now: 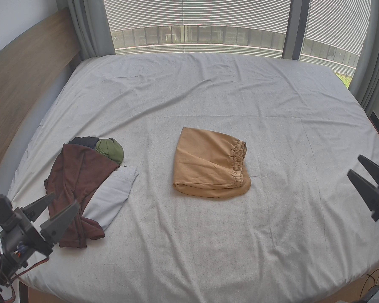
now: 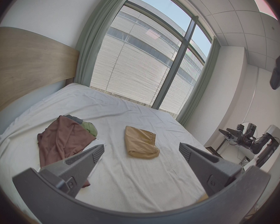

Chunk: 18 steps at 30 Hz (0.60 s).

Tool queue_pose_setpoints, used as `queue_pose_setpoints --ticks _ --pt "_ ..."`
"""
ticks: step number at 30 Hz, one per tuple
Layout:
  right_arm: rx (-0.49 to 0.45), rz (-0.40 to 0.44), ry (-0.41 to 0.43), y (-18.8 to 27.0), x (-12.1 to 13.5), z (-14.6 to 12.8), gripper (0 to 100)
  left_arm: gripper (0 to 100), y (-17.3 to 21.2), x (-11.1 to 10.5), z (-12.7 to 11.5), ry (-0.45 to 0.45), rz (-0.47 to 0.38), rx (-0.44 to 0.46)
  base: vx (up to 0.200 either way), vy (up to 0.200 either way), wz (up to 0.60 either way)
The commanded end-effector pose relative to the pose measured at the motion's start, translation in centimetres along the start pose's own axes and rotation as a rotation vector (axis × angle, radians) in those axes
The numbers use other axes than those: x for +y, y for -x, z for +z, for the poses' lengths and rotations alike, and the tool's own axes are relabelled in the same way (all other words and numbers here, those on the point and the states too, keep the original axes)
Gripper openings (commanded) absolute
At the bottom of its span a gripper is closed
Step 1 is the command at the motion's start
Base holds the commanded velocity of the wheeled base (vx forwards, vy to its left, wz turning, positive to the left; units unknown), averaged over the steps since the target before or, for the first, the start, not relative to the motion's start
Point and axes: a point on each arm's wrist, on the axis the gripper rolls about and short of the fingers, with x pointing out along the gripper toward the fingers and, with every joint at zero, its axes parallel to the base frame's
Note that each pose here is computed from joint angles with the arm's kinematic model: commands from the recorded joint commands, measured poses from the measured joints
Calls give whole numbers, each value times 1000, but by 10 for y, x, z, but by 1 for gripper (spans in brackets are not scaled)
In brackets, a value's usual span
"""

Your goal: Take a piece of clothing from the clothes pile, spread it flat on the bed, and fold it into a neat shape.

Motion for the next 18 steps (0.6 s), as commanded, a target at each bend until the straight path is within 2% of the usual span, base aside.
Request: queue_pose_setpoints --ticks 1,6,8,10,12,13,14,15,18 --pt "-111 -58 88 103 38 -30 100 100 86 -10 -18 -45 8 -102 0 0 0" --pt "-61 -68 65 133 46 -64 100 100 110 -9 -36 -76 28 -104 0 0 0" --pt "11 -120 63 136 45 -77 100 100 116 -7 -46 -104 57 -92 0 0 0" --pt "55 -188 71 138 45 -86 100 100 121 -6 -54 -133 73 -88 0 0 0" --pt "59 -352 82 140 41 -88 100 100 126 -4 -69 -193 150 -29 0 0 0" --pt "52 -392 86 140 41 -88 100 100 126 -3 -70 -198 160 -19 0 0 0" --pt "36 -525 106 142 38 -88 100 100 125 -3 -71 -207 187 -11 0 0 0" --pt "30 -571 108 142 37 -88 100 100 125 -3 -69 -205 208 -29 0 0 0" --pt "20 -603 103 142 36 -87 100 100 127 -4 -70 -204 336 -81 0 0 0"
